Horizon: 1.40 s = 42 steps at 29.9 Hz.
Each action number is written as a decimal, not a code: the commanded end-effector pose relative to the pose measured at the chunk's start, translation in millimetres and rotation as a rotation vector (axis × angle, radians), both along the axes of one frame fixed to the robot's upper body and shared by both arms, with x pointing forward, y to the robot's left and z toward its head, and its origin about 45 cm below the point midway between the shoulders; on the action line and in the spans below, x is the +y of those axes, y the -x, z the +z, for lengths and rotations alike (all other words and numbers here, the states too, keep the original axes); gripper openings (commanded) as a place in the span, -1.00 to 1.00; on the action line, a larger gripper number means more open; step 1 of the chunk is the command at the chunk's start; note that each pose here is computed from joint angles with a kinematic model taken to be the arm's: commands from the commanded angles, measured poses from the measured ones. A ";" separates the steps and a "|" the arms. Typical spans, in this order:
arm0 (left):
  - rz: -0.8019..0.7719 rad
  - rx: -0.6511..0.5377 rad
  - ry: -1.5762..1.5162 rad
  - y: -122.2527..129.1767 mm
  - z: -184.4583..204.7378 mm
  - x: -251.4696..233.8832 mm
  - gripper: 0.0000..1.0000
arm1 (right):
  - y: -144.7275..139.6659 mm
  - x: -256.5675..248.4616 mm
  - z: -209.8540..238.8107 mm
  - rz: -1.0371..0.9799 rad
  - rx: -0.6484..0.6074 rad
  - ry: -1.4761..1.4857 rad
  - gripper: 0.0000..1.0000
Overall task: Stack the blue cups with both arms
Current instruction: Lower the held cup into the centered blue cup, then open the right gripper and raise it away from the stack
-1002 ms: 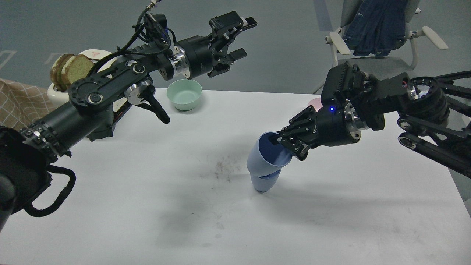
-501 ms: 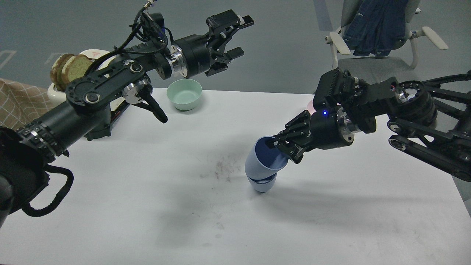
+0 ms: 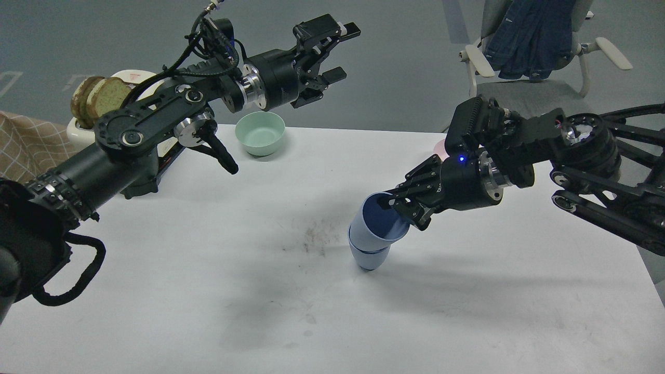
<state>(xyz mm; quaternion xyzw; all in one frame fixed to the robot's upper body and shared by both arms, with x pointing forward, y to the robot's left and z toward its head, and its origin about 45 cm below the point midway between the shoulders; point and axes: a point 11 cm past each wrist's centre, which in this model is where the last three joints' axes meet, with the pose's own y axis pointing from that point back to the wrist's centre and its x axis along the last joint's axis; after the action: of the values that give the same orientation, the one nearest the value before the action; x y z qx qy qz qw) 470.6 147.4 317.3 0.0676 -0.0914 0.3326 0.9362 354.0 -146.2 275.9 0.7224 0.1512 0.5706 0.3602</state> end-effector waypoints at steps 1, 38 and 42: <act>0.000 0.000 0.000 0.0 0.0 -0.1 0.90 | -0.2 -0.6 -0.5 -0.002 0.001 0.002 -0.72; 0.305 -0.017 0.079 -35.4 -6.8 63.1 0.96 | -121.3 -152.9 204.9 -0.648 -0.177 -0.834 1.00; 0.407 0.059 0.207 -45.0 -14.2 82.3 0.96 | -136.4 -145.6 177.2 -0.706 0.024 -1.047 1.00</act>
<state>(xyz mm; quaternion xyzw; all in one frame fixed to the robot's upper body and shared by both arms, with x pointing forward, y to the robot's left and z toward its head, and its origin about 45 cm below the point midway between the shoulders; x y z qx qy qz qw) 508.7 215.2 308.8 0.0310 -0.0593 0.4856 0.8716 481.1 -294.1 468.6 0.7823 -0.3591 0.4726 0.1888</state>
